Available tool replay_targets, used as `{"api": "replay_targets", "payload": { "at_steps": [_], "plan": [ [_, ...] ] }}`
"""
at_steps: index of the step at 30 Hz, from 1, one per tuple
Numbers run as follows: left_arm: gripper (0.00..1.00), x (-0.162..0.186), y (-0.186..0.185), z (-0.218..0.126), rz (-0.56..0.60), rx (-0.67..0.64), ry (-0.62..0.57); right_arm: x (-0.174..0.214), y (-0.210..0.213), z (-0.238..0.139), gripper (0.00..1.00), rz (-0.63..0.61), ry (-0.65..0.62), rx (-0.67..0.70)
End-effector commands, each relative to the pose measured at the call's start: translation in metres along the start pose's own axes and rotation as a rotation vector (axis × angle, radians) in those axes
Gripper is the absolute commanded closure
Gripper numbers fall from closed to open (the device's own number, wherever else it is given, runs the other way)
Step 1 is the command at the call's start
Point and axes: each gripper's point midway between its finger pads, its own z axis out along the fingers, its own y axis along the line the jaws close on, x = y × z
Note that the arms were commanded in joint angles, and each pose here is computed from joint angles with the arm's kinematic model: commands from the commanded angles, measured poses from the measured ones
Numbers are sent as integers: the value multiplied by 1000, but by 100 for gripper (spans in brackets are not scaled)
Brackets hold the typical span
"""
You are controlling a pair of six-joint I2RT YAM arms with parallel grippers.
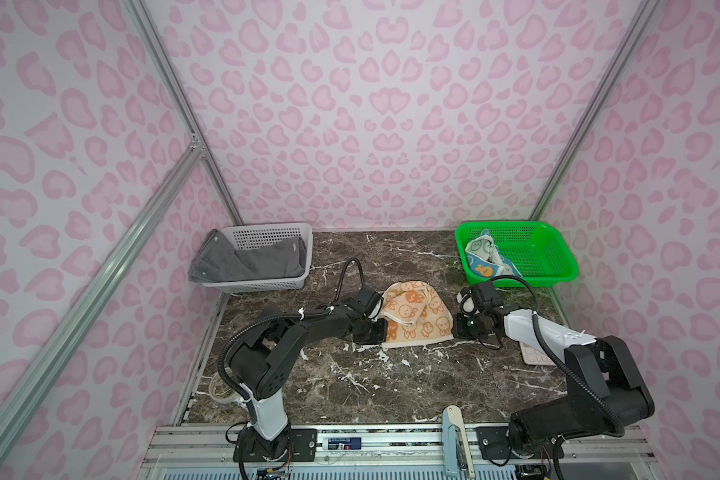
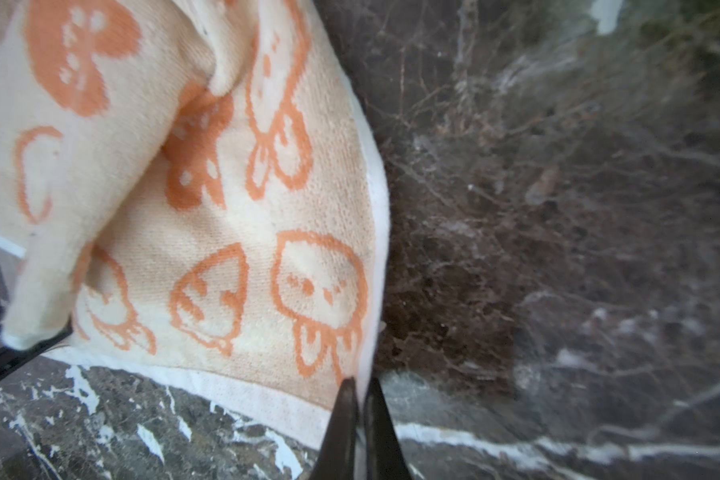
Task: Fold and stack the towels
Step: 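Lift the orange towel with both grippers, spreading it to hang open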
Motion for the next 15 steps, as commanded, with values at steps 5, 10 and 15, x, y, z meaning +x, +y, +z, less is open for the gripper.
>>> {"api": "replay_targets", "payload": {
  "at_steps": [5, 10, 15],
  "plan": [
    [96, -36, -32, -60, 109, 74, -103, -41, 37, -41, 100, -88, -136, -113],
    [96, -83, -65, -143, 237, 144, -280, -96, 81, -104, 100, -196, -311, -206],
    [96, -105, -100, -236, 404, 168, -485, -132, 121, -184, 100, -302, -503, -293]
  ]
}}
